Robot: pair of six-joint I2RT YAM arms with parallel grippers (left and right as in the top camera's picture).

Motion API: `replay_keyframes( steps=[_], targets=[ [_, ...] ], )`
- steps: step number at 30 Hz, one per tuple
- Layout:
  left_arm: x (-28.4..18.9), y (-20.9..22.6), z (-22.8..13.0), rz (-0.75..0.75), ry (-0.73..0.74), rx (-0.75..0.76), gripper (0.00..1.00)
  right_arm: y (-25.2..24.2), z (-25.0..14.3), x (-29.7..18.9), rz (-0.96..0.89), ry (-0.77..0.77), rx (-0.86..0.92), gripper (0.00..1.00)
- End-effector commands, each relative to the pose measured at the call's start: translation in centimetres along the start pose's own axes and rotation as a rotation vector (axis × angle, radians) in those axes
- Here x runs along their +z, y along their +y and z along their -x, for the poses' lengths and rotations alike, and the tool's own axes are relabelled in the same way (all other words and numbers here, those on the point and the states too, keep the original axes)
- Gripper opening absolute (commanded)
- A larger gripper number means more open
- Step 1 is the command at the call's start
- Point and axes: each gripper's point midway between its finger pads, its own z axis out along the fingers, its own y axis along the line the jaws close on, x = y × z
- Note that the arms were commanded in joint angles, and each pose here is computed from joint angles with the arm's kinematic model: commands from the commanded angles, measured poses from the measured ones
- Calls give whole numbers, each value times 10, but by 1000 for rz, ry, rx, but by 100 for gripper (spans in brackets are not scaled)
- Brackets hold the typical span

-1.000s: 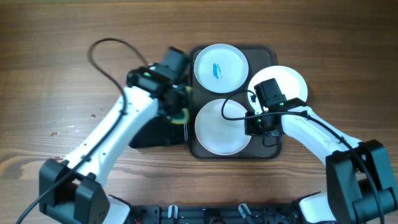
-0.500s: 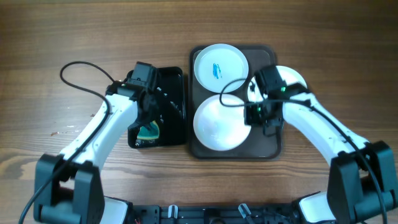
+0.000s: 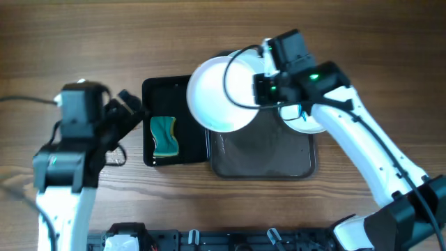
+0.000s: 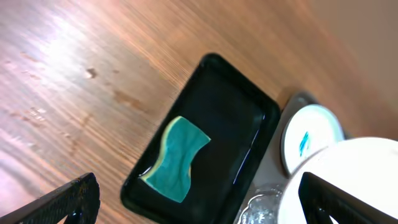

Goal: Clean dirty plates on tray and stack at the side
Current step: 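Lift the cleaned front plate with the right gripper and carry it right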

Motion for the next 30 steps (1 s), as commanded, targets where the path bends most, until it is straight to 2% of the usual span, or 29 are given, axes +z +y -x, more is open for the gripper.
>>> replay_keyframes(
  steps=[1, 4, 8, 13, 18, 30],
  targets=[
    [-28, 8, 7, -44, -58, -47, 100, 29, 15, 24, -74, -25, -108, 4],
    [-37, 10, 7, -56, -80, -51, 100, 43, 35, 36, -233, -112, -187, 4],
    [-35, 10, 7, -51, -73, -51, 100, 53, 65, 5, -463, -348, -243, 4],
    [-32, 10, 6, -43, -63, -59, 100, 82, 69, -24, -563, -463, -360, 5],
    [-30, 11, 6, -39, -58, -59, 100, 102, 61, -40, -642, -488, -504, 4],
    [-30, 11, 6, -38, -57, -59, 100, 129, 46, -75, -809, -585, -584, 4]
  ],
)
